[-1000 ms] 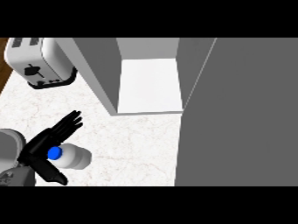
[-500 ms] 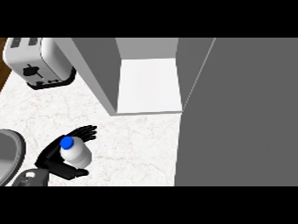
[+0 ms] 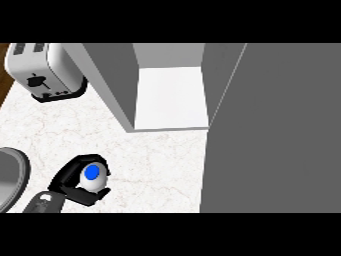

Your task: Pick up the bottled water, place it into the cabinet and close the cabinet

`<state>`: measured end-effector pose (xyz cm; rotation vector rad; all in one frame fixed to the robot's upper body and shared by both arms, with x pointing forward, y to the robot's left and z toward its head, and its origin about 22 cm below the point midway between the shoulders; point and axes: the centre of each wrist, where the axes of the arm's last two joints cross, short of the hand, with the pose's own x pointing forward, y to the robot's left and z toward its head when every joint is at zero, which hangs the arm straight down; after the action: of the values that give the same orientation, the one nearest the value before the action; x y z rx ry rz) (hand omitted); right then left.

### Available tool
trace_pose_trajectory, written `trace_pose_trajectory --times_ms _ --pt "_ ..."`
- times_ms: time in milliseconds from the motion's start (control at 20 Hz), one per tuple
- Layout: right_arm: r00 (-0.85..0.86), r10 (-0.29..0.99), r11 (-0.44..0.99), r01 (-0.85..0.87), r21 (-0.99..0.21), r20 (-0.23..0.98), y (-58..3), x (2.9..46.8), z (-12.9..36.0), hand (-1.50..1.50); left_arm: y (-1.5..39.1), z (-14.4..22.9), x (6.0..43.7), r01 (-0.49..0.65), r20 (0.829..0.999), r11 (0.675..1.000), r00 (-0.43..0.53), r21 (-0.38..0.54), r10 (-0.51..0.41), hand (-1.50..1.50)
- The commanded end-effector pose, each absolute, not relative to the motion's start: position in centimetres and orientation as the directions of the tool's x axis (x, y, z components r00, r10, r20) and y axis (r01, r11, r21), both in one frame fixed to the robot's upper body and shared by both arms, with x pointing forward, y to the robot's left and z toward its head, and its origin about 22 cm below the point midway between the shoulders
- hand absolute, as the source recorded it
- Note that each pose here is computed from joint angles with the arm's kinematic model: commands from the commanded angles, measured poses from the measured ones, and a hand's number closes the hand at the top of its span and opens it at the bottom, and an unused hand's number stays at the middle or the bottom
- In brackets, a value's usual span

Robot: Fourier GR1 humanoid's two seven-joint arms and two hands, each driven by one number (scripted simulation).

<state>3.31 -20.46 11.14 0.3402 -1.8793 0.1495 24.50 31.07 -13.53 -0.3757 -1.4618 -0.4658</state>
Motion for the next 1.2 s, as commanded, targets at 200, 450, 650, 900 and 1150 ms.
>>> trace_pose_trajectory --times_ms 200,450,650,900,1150 --pt "-0.338 -0.117 0.954 -0.300 0.011 0.934 -21.2 3.0 13.6 -1.50 29.6 -16.2 21.8 0.286 0.986 0.951 -0.151 0.115 -0.074 1.50" --pt "-0.340 -0.107 0.961 -0.277 0.009 0.934 -21.1 3.1 13.1 -1.50 26.1 -15.4 24.2 0.143 0.979 0.987 -0.197 0.075 -0.046 1.50" --pt "-0.337 -0.099 0.960 -0.279 0.001 0.936 -20.9 2.5 14.8 -1.50 23.0 -15.1 25.0 0.159 0.982 0.987 -0.190 0.029 0.002 1.50" --pt "-0.323 -0.109 0.957 -0.292 0.010 0.940 -21.3 2.0 14.2 -1.50 20.2 -13.4 26.9 0.217 0.975 0.975 -0.200 -0.049 0.093 1.50" --pt "-0.329 -0.112 0.960 -0.280 0.017 0.938 -21.9 2.4 14.8 -1.50 17.8 -10.5 28.6 0.212 0.977 0.976 -0.189 -0.056 0.098 1.50"
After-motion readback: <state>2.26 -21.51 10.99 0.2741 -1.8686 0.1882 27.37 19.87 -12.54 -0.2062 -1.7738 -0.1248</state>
